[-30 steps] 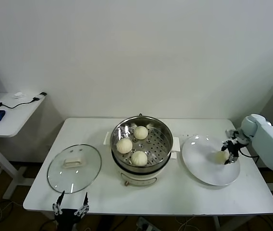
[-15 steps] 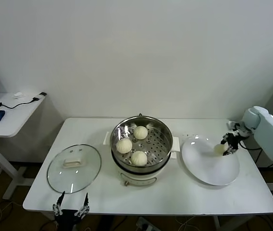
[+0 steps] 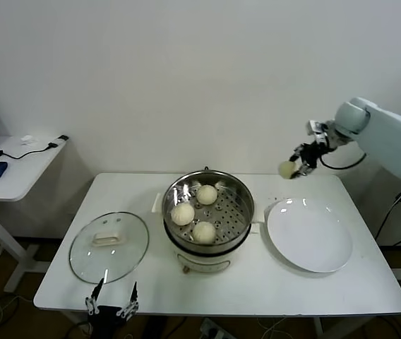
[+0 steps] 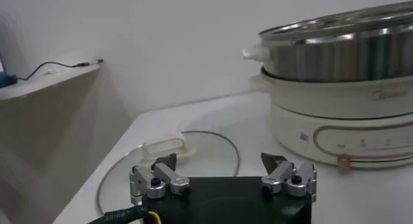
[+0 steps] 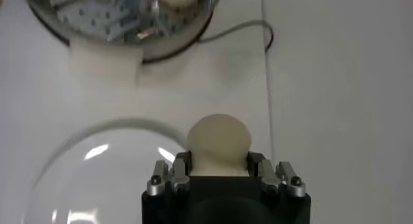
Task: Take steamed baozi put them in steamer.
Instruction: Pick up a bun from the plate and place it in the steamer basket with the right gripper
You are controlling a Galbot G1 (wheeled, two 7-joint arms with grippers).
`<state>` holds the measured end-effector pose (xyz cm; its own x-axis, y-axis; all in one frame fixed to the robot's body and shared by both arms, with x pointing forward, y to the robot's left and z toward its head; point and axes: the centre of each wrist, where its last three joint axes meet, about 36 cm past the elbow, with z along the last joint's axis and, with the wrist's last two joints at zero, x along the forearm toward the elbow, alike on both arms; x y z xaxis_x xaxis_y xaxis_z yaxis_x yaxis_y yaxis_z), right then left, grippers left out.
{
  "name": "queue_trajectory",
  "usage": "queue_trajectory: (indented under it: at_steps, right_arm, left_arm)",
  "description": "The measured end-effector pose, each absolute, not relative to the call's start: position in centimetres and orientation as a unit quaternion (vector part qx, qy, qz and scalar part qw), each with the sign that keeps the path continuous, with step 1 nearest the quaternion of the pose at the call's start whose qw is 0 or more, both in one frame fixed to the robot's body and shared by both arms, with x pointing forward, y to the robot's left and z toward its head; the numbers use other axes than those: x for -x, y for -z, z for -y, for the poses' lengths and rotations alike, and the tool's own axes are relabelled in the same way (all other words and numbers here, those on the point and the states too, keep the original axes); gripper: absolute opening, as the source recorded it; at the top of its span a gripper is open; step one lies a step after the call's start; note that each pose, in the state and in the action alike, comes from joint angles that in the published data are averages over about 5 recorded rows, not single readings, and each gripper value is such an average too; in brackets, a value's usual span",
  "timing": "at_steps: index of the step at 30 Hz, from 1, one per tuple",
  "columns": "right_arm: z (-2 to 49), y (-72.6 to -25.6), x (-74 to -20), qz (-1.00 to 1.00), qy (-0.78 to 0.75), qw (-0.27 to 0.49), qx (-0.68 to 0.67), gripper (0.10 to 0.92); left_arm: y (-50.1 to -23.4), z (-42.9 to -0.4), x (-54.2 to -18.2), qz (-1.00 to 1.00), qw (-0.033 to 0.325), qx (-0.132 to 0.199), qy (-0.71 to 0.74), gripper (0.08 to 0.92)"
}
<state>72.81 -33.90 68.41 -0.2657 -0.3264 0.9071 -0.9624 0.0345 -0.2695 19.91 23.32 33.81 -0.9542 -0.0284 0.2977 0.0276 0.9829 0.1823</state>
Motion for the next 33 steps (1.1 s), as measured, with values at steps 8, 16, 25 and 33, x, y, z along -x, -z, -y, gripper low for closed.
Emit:
queue_trajectory:
  at_steps: [8,16,25,33]
  right_arm:
    - [25.5,-69.3,-71.1,0.621,-0.467,0.336,-0.533,0.568]
    - [19.3,-66.8,-69.2,0.591,-0.471,0.361,-0.546,0.571]
    - [17.4,-62.8,-68.0,0.567,-0.479,0.394,-0.542,0.577]
    - [16.2,-60.0,-67.6,0.553,-0.487,0.406,-0.541,0.579]
  left_arm:
    - [-34.0,-22.4,-19.7,0.984,0.145,0.023,0.096,0.823]
    - [-33.9,-21.9,-19.5,0.985,0.142,0.035,0.092,0.823]
    - [-33.6,-22.1,-19.5,0.985,0.144,0.035,0.089,0.823]
    - [-33.3,-22.3,-19.6,0.985,0.147,0.035,0.087,0.823]
